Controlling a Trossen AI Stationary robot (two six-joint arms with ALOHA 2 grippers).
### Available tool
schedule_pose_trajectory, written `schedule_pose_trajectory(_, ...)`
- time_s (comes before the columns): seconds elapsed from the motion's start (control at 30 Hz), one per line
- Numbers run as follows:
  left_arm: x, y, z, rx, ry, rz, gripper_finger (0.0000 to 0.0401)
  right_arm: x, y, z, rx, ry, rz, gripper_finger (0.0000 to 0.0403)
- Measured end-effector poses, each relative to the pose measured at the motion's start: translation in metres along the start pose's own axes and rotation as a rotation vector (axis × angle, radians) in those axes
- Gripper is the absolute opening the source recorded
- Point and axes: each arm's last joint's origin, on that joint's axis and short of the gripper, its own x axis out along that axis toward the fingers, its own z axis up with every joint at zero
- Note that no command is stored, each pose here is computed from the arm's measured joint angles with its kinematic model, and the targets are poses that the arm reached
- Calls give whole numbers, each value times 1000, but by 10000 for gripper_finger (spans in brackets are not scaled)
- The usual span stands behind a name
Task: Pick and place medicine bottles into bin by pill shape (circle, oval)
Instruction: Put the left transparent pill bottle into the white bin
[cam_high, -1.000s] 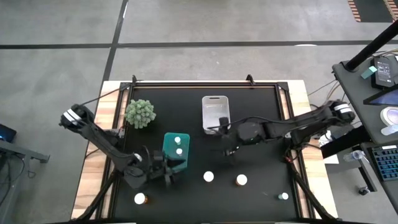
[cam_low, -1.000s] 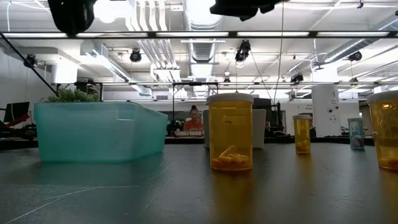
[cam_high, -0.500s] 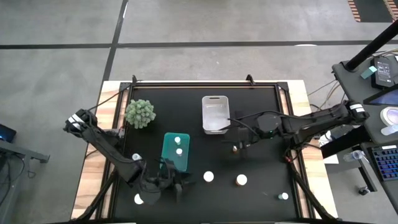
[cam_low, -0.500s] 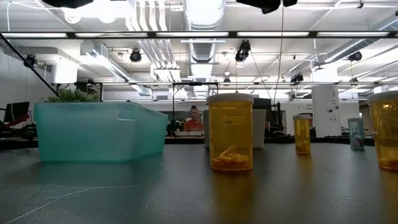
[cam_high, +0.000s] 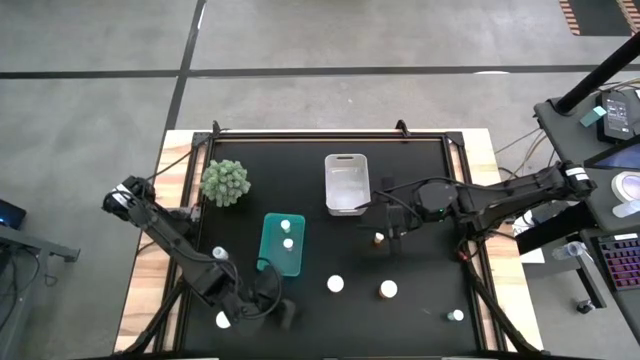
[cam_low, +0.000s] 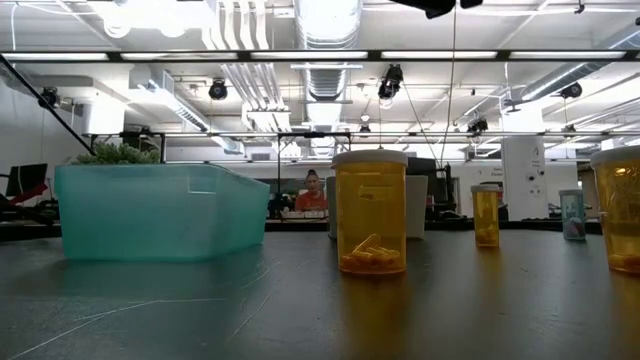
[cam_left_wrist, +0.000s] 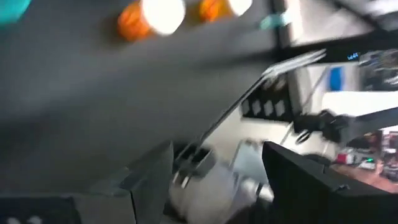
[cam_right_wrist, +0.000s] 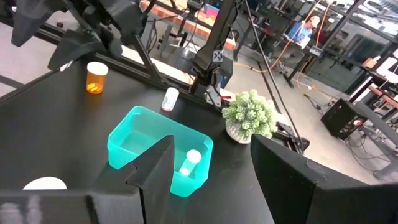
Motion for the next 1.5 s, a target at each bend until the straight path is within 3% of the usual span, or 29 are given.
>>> schedule_pose_trajectory(0.3,-11,12,3,-110,104,199,233,3,3,-6,2,27,11,203)
schedule_pose_trajectory(0.4,-16,21,4,-128,131,316,233,3,3,-7,5,25,10,203)
schedule_pose_trajectory(0.6,-35,43,18,-109,105,591,233,3,3,-8,30,28,11,203)
schedule_pose_trajectory(0.8,-62,58,39,-70,42,748,233,3,5,-12,59,70,25,203)
schedule_pose_trajectory(1.17,-84,96,77,-69,9,806,233,0,5,-23,28,161,30,203)
schedule_pose_trajectory(1.5,-96,106,80,-152,135,776,233,-9,-35,-45,44,284,-114,203)
